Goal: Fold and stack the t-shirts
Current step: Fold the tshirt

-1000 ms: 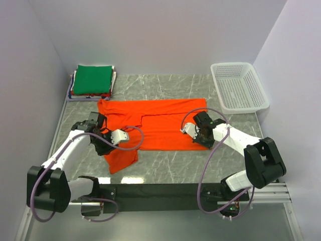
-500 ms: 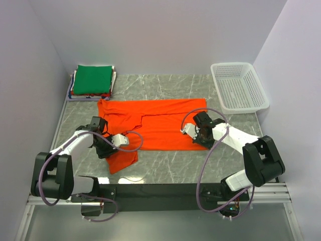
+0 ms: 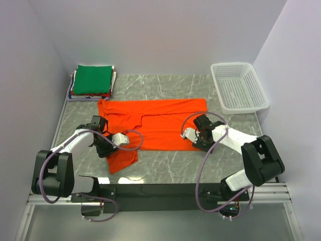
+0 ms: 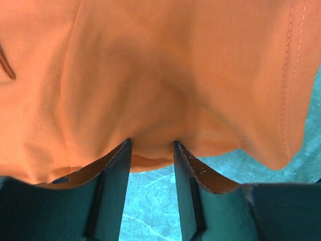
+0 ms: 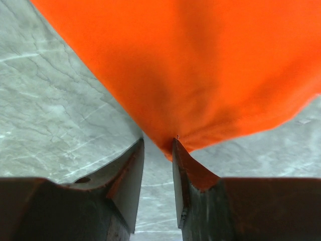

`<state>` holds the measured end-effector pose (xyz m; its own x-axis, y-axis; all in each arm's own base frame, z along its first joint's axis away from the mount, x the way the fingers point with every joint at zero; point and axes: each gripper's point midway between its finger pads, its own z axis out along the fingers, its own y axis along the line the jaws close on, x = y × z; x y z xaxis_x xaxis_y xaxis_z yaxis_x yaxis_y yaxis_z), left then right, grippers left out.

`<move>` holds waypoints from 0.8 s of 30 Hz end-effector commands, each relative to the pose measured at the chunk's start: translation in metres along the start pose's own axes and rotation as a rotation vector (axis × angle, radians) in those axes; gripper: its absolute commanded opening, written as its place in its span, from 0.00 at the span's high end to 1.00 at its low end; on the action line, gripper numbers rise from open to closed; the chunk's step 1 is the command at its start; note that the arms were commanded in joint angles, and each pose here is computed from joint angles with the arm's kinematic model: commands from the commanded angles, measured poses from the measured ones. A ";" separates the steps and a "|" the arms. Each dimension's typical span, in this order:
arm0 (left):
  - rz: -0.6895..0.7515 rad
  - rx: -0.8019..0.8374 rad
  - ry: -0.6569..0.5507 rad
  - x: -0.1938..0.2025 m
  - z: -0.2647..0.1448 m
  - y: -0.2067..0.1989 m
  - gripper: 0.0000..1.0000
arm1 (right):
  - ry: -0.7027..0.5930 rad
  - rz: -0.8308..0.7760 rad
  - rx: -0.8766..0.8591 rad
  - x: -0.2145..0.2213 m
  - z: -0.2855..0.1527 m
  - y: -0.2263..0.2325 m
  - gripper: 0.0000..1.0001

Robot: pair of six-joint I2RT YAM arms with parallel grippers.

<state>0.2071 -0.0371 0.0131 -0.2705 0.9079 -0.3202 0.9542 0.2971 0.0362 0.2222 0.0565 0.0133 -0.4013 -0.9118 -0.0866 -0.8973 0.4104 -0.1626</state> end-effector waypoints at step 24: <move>-0.004 0.023 -0.085 -0.012 -0.051 -0.022 0.99 | -0.033 -0.001 0.100 0.020 -0.036 -0.010 1.00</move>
<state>0.1876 -0.0364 0.0453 -0.2831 0.8863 -0.3666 0.9490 0.3142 0.0270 0.2201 0.0411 0.0351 -0.3987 -0.9095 -0.1178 -0.8742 0.4158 -0.2507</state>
